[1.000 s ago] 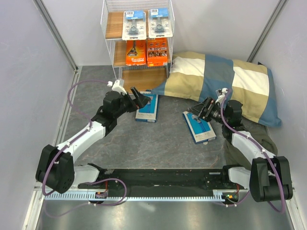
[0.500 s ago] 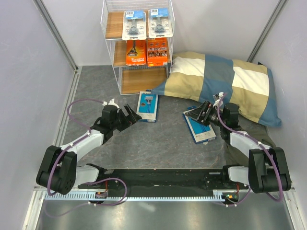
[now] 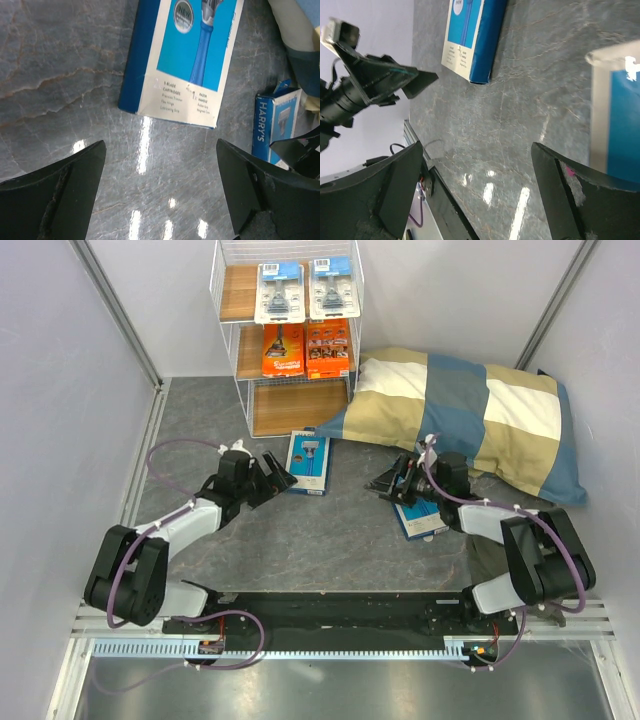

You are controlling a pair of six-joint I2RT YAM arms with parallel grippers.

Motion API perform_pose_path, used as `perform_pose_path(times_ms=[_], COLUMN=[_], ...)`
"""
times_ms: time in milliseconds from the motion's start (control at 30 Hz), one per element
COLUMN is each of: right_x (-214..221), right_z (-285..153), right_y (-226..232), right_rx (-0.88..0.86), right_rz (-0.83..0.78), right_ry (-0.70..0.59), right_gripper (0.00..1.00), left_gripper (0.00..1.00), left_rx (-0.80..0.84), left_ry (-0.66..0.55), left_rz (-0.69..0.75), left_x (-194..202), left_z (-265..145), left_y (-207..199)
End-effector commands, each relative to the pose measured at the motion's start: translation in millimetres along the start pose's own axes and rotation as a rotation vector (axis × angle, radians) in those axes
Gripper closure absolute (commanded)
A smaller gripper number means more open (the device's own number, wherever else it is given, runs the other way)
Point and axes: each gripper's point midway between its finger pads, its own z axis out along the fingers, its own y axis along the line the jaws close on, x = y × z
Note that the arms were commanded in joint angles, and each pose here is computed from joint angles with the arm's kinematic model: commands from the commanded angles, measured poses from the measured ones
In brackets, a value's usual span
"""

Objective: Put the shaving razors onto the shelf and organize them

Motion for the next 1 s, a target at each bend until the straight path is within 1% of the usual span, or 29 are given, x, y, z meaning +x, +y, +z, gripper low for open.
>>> perform_pose_path(times_ms=[0,33,67,100,133,167,233,300,333,367,433,500,533,633,667,733,767,833,867,933,967], right_x=[-23,-21,-25,-23,-18,-24,-18,-19,-14,-17,-5,1,3,7,6,15,12,29,33,42,48], right_z=[25,32,38,44,52,59,71,84,91,98,112,125,131,144,149,156,162,169,174,177,176], right_y=[19,12,14,15,6,9,1,5,-3,-1,-7,-1,-9,-16,-15,-22,-18,-25,-18,-23,-24], right_rx=[-0.04,-0.025,-0.03,-0.031,-0.013,-0.02,-0.003,-0.002,0.02,0.026,0.045,0.04,0.064,0.082,0.077,0.101,0.098,0.126,0.112,0.123,0.122], right_rz=[-0.088,-0.07,-0.08,-0.079,-0.06,-0.062,-0.038,-0.043,-0.033,-0.031,-0.02,-0.013,-0.004,0.028,0.029,0.036,0.022,0.001,-0.017,-0.024,-0.02], right_ry=[-0.055,-0.042,-0.049,-0.038,-0.016,-0.027,-0.008,-0.007,0.006,0.006,0.031,0.039,0.028,0.021,0.019,0.041,0.041,0.094,0.11,0.136,0.153], right_gripper=[0.02,0.02,0.03,0.03,0.04,0.04,0.05,0.06,0.07,0.08,0.1,0.14,0.16,0.25,0.27,0.29,0.3,0.33,0.37,0.43,0.49], left_gripper=[0.04,0.04,0.04,0.05,0.06,0.06,0.07,0.09,0.09,0.11,0.13,0.15,0.16,0.2,0.26,0.3,0.32,0.32,0.34,0.35,0.36], left_rx=[-0.039,-0.05,-0.046,-0.06,-0.062,-0.06,-0.078,-0.07,-0.072,-0.07,-0.051,-0.032,-0.025,0.007,0.013,0.051,0.053,0.07,0.082,0.11,0.124], left_ry=[-0.071,-0.078,-0.085,-0.074,-0.073,-0.077,-0.071,-0.082,-0.07,-0.064,-0.04,-0.033,-0.016,0.006,0.02,0.041,0.052,0.067,0.072,0.083,0.082], left_rz=[0.067,0.072,0.087,0.09,0.094,0.099,0.099,0.091,0.088,0.087,0.078,0.07,0.067,0.063,0.06,0.065,0.066,0.066,0.068,0.076,0.083], left_x=[-31,-34,-40,-38,-40,-44,-44,-47,-45,-45,-41,-40,-36,-30,-26,-21,-17,-11,-9,-2,0], left_z=[7,10,11,17,20,22,30,37,43,46,53,58,62,67,70,72,74,74,73,71,69], left_y=[-6,-5,-10,-6,-7,-10,-6,-7,-6,-7,-9,-11,-11,-14,-12,-18,-17,-19,-22,-28,-32])
